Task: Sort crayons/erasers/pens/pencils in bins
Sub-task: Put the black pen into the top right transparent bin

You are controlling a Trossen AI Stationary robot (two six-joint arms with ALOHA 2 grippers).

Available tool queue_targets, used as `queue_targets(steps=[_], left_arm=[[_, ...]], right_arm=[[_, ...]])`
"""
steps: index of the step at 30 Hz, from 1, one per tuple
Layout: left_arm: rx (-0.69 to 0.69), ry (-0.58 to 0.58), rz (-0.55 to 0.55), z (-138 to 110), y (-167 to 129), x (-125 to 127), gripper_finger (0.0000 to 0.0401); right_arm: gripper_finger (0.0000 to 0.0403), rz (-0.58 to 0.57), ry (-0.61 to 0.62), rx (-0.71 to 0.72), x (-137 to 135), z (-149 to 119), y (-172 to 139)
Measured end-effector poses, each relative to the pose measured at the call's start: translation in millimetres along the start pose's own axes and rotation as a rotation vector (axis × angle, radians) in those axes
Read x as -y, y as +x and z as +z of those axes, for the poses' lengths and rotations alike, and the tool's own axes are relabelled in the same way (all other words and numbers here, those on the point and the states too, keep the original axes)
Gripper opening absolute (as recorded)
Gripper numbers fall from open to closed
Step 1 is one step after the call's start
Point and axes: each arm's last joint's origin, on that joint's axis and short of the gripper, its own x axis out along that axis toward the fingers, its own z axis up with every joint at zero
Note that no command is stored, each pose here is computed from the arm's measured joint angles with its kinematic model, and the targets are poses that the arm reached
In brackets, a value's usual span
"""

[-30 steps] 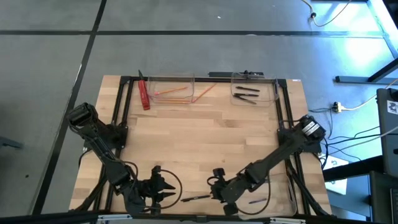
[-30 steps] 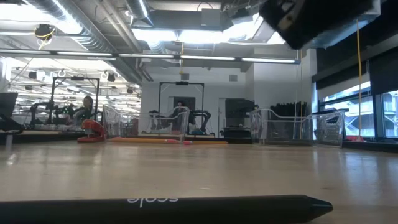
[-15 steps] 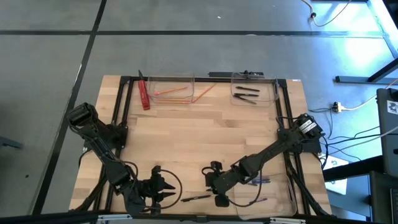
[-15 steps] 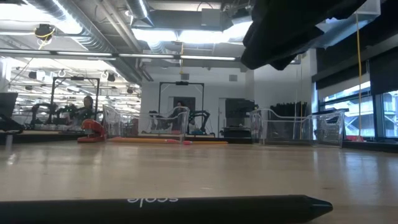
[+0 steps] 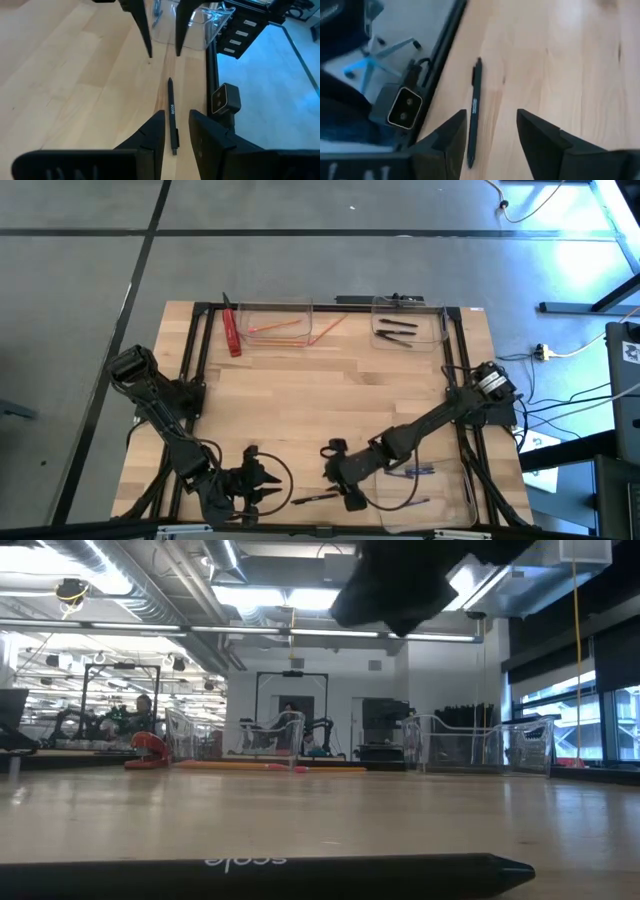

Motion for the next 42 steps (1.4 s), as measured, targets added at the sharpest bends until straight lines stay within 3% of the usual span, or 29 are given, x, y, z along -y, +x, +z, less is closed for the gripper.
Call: queue_targets(steps=[3,6,16,23,27,42], left_arm=[[-0.006,0.01,0.009,-1,0,-1,0.008],[-0.009,0.013,0.012,-1,0,-1,0.008],[-0.018,0.027,0.026,-2,0,-3,0.008],[-0.016,0.022,0.035,0,3,-5,0.008],[-0.014,0.019,0.04,1,4,-6,0.008],[-0.014,0.018,0.043,2,5,-7,0.008]], right_arm=[[0.0176,0.008,-0.167,-0.012,-6,-6,7],[0.0177,0.015,-0.249,-0.033,-7,-12,13],[0.0177,-0.007,-0.249,-0.018,6,-11,28],[0.0177,-0.066,-0.177,-0.123,17,25,12],[0.0177,-0.071,-0.133,-0.113,17,38,6],[0.0177,0.025,-0.14,-0.143,0,8,54]])
